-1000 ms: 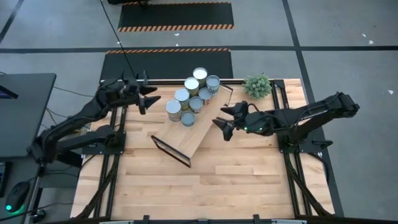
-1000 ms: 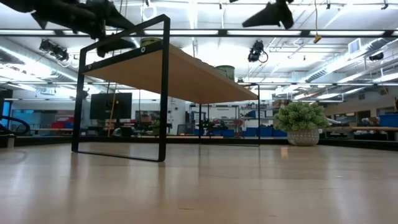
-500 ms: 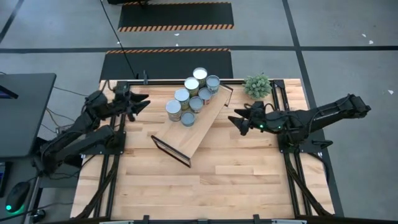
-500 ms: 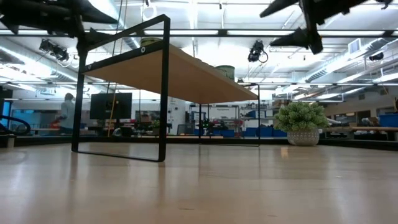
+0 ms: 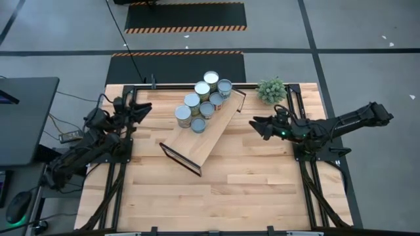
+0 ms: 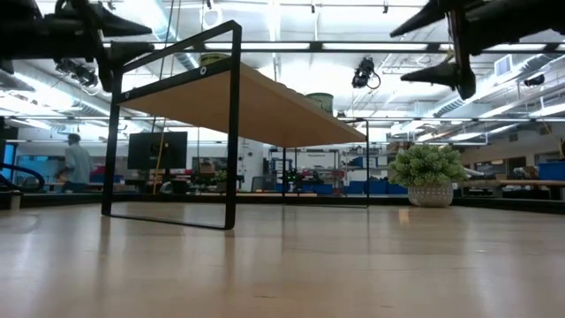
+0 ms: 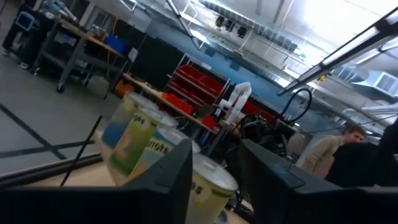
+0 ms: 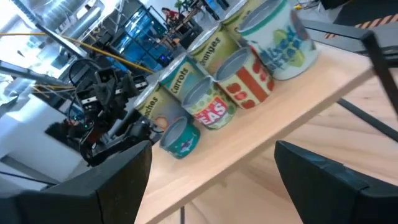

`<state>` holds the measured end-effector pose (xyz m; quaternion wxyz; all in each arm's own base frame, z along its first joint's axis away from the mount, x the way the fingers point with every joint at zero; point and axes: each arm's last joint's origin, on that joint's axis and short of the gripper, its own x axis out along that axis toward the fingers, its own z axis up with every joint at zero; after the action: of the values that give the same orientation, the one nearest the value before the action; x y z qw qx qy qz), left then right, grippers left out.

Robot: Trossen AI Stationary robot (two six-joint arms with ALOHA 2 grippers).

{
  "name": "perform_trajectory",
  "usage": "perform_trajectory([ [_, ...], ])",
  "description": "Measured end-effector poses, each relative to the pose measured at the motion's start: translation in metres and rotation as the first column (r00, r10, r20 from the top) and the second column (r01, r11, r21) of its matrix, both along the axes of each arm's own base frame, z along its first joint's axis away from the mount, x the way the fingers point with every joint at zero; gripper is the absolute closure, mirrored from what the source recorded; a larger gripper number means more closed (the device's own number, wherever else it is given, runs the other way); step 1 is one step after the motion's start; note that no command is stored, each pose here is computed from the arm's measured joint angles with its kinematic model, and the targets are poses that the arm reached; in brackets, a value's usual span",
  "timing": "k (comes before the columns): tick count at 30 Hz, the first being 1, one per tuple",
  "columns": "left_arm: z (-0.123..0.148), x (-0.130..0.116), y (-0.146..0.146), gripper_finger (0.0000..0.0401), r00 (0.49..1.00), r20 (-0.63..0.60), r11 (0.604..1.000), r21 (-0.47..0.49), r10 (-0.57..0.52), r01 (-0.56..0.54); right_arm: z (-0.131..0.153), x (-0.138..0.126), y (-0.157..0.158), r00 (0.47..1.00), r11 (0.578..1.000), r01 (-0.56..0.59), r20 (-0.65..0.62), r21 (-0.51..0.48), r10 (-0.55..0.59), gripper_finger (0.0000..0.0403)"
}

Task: Pick and place cans onto a shelf
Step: Return to Home Position

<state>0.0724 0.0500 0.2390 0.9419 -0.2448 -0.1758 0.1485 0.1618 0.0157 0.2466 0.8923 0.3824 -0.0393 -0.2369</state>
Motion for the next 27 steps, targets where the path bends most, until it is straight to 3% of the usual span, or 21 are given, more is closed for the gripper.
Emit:
perform_trajectory([
  [7, -0.015, 0.003, 0.003, 0.0288, 0.999, -0.036, 1.000, -0.031, 0.004, -0.005, -0.026, -0.013, -0.003, 1.000, 0.999, 0.022, 0.004, 0.048, -0.022, 0.0068],
  [12, -0.018, 0.003, 0.003, 0.0334, 0.998, -0.058, 1.000, -0.025, 0.008, -0.009, -0.042, -0.020, -0.005, 0.999, 0.997, 0.025, 0.020, 0.073, -0.026, 0.0120],
  [15, -0.018, 0.004, 0.003, 0.0340, 0.998, -0.061, 1.000, -0.022, -0.004, 0.003, -0.050, -0.024, -0.005, 0.999, 0.995, 0.029, 0.024, 0.099, -0.032, 0.0155],
  [18, -0.021, 0.004, 0.002, 0.0303, 0.995, -0.089, 0.999, -0.042, -0.035, 0.032, -0.057, -0.028, -0.006, 0.999, 0.992, 0.031, 0.037, 0.124, -0.036, 0.0179],
  [27, -0.026, 0.005, 0.003, 0.0110, 0.991, -0.121, 0.996, -0.078, -0.050, 0.040, -0.057, -0.035, -0.008, 0.996, 0.990, 0.022, 0.084, 0.138, -0.034, 0.0201],
])
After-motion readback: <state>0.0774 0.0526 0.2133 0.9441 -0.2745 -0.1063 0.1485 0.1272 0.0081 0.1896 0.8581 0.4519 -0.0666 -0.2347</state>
